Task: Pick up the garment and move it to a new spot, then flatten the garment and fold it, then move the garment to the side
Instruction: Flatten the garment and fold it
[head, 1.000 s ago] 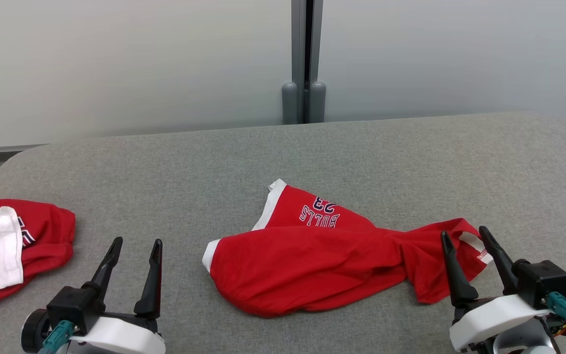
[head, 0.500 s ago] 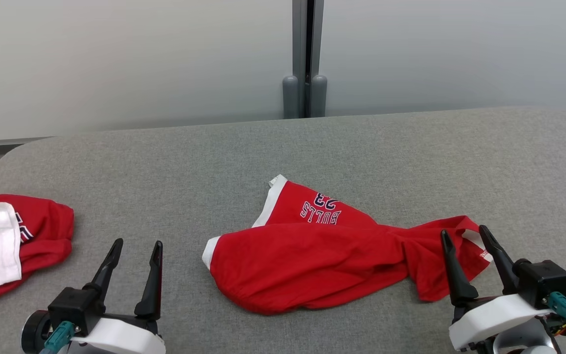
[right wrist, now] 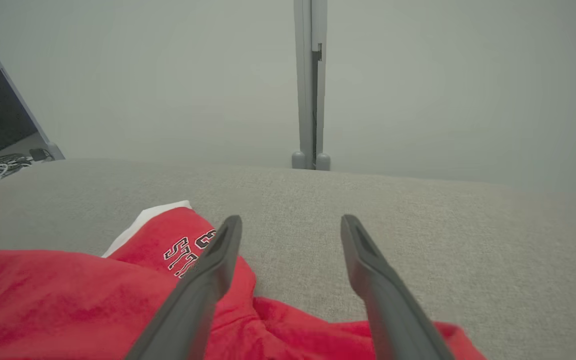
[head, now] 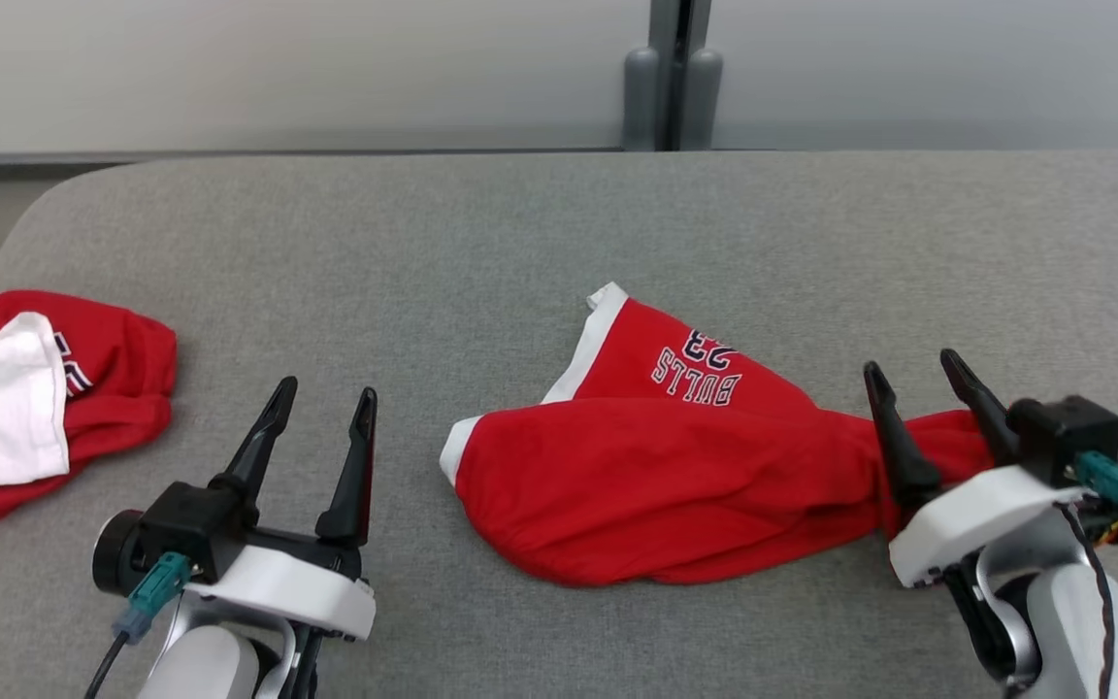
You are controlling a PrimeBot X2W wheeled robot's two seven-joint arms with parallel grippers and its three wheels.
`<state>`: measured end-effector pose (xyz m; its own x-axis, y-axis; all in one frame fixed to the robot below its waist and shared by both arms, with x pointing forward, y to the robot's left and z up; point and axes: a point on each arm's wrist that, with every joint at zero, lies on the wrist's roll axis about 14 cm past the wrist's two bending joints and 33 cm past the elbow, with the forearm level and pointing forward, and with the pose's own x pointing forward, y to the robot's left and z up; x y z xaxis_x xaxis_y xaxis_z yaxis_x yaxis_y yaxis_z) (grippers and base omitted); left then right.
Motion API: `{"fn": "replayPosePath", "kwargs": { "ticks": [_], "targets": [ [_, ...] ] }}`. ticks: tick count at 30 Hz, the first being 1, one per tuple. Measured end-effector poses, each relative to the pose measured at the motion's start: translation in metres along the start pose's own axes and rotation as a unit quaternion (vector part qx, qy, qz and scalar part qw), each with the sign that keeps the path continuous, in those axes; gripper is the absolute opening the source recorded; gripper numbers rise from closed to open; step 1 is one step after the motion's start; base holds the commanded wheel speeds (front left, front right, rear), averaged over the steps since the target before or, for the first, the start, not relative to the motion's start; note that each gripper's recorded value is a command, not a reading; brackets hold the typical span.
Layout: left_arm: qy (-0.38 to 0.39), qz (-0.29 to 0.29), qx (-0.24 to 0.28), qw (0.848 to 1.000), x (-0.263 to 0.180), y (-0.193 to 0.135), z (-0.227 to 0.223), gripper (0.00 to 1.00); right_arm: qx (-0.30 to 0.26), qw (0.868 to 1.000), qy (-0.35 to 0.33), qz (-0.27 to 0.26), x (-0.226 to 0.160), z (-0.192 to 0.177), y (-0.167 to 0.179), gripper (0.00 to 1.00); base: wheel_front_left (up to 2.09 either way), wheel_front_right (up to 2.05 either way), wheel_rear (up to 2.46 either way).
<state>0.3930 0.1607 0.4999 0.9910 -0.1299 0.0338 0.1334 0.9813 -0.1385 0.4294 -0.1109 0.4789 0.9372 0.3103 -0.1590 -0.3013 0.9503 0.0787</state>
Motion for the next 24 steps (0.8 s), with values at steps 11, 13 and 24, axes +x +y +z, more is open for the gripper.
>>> {"fn": "replayPosePath", "kwargs": {
  "ticks": [11, 13, 24],
  "targets": [
    [0.016, 0.042, -0.005, 0.999, 0.01, 0.026, -0.016, 1.0, -0.027, 0.975, 0.194, 0.106, 0.07, -0.079, 0.037, 1.0, 0.0, 0.0, 0.0],
    [0.016, 0.051, -0.003, 0.999, 0.009, 0.032, -0.016, 1.0, -0.031, 0.964, 0.237, 0.117, 0.071, -0.098, 0.042, 1.0, 0.0, 0.0, 0.0],
    [0.012, 0.05, 0.004, 0.999, 0.014, 0.033, -0.016, 1.0, 0.007, 0.974, 0.19, 0.122, 0.083, -0.078, 0.045, 0.0, 0.0, 0.0, 0.0]
  ]
}}
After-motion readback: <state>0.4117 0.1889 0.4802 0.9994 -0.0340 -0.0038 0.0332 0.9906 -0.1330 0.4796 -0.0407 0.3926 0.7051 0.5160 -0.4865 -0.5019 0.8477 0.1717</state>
